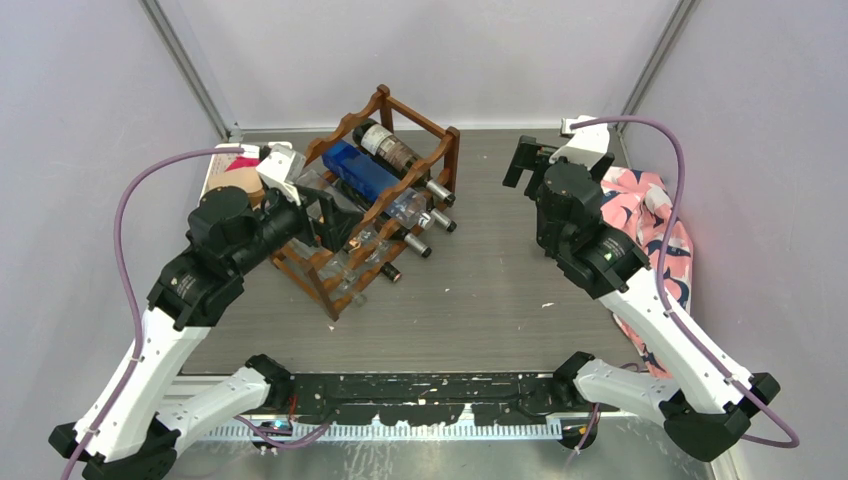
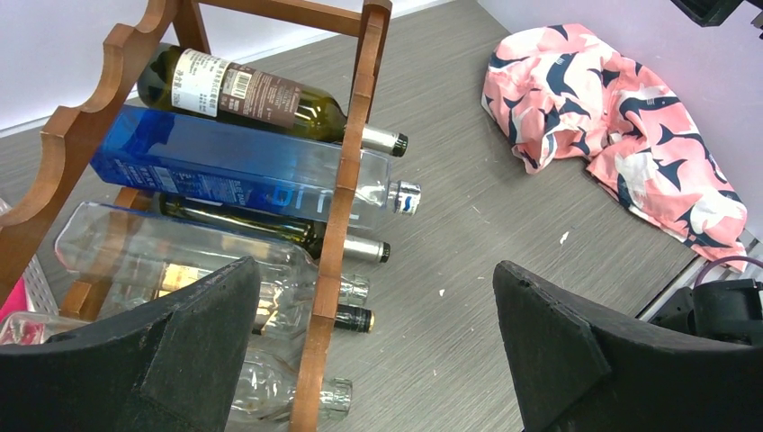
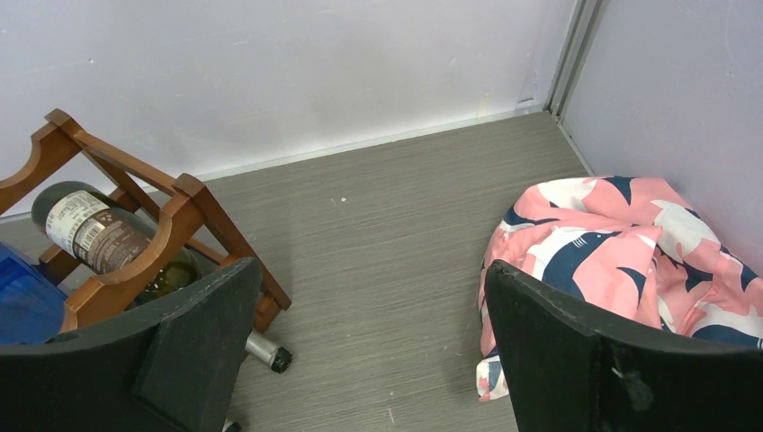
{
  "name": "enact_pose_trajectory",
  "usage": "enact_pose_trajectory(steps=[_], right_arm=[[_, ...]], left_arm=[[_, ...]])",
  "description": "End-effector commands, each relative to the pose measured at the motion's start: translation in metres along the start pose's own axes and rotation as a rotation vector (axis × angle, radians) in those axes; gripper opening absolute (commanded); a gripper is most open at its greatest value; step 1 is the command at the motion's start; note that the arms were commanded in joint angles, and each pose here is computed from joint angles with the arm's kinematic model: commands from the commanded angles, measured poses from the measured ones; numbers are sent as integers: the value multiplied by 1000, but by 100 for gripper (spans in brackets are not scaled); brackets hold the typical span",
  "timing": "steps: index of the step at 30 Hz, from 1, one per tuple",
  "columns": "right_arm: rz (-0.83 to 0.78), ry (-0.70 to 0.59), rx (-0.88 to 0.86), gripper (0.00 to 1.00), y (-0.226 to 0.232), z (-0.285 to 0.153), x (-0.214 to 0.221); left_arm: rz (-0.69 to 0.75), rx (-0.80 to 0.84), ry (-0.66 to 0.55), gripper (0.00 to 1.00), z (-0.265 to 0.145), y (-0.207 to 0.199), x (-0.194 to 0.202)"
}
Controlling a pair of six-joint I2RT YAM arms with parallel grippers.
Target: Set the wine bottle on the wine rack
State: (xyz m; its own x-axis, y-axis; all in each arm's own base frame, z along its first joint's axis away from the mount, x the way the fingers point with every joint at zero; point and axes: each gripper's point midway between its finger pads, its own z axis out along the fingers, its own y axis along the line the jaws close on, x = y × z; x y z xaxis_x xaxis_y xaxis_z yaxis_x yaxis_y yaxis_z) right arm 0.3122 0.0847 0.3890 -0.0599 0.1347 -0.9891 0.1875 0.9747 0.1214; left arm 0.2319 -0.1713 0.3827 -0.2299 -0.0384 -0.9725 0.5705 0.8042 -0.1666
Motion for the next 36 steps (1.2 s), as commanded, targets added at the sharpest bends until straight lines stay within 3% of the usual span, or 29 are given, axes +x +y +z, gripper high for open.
enact_pose_trajectory(steps=[1,36], right_arm=[[74,-49,-5,100,-2,-4,-15],[73,-48,-9,100,-5,-7,-13]], left_arm=[[3,20,-66,100,-5,-4,-16],[-1,17,-59,100,-6,-3,-9]])
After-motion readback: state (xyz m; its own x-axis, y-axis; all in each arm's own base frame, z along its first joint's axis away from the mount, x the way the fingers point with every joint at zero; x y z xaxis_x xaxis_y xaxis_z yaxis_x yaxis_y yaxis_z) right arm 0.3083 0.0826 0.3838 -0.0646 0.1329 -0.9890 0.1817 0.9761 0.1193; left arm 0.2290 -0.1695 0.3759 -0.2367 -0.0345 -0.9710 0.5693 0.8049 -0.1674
